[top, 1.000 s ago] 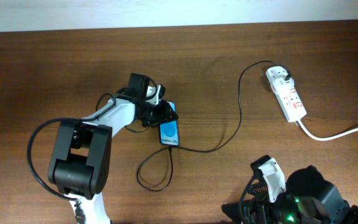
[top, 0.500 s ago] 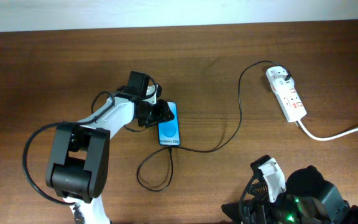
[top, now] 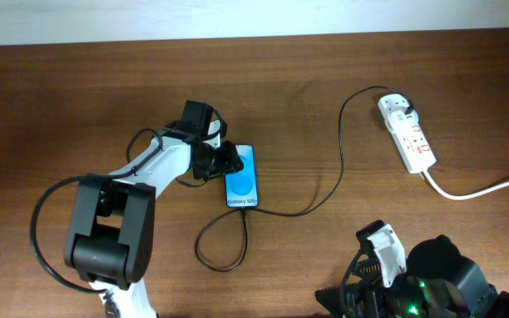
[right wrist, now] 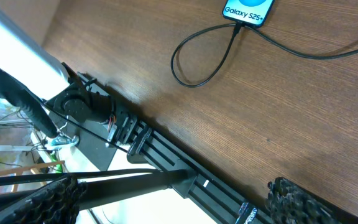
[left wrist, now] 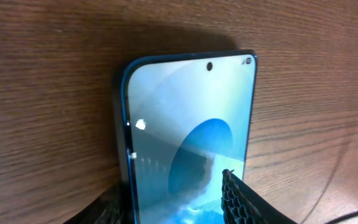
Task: Plug charger to phone and switch on socket
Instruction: 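Lower the phone with attached cable onto the table with left gripper, then open the left gripper and pull it back from the phone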
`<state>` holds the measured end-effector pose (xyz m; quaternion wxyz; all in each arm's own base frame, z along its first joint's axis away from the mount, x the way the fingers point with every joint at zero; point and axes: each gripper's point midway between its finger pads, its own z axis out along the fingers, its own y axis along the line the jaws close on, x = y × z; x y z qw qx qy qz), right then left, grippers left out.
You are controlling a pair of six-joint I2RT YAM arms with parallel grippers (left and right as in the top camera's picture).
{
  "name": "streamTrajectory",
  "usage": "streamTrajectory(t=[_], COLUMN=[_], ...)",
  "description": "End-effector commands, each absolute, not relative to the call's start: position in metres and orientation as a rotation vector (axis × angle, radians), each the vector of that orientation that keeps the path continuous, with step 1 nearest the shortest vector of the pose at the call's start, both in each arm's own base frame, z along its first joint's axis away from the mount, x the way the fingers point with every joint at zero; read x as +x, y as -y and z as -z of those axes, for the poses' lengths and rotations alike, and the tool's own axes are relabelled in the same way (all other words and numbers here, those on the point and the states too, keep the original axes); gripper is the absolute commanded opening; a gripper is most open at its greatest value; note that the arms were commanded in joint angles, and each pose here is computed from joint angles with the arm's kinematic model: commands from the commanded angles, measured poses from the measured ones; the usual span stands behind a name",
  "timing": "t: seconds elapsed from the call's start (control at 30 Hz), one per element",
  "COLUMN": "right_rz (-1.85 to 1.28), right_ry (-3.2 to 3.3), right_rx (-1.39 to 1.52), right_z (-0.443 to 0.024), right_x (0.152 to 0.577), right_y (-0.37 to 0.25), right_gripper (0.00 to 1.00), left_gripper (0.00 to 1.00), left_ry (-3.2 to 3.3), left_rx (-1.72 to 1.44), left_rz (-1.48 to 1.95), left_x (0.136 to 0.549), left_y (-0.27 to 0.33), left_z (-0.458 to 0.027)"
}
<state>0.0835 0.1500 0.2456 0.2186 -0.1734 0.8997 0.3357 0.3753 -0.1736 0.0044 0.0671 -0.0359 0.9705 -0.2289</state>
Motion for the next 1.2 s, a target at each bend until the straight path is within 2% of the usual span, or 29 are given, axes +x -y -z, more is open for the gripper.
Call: streamTrajectory(t=[0.0,0.57,0.87,1.03,1.17], right_rz=[-0.912,-0.912,-0.912,-0.912,-0.912], right_ry=[-2.491,-2.491,-2.491,-2.491,-2.491], right_rx=[-0.476,-0.476,-0.476,-0.476,-0.476], right_z=[-0.243,-0.243,-0.243,-0.243,-0.243], right_x=[0.086,0.086,0.086,0.086,0.086], right_y=[-0.149,-0.149,-0.149,-0.149,-0.149], right_gripper=[0.98,0.98,0.98,0.98,0.98], left_gripper=[0.49,0.53,0.65,0.68,0.69], left_ry=[-3.06,-3.035,-3.084,-3.125,-3.047], left_rx=[-0.165,-0.163,-0.213,-0.311,-0.345], left_rz=[0.377,0.364,0.234,0.216,0.241], left_x=[0.351,0.357,0.348,0.352,0.364], left_y=[0.134,0.133,0.11,0.09,0.08], left_z=[0.044,0.044,0.046,0.019,-0.032])
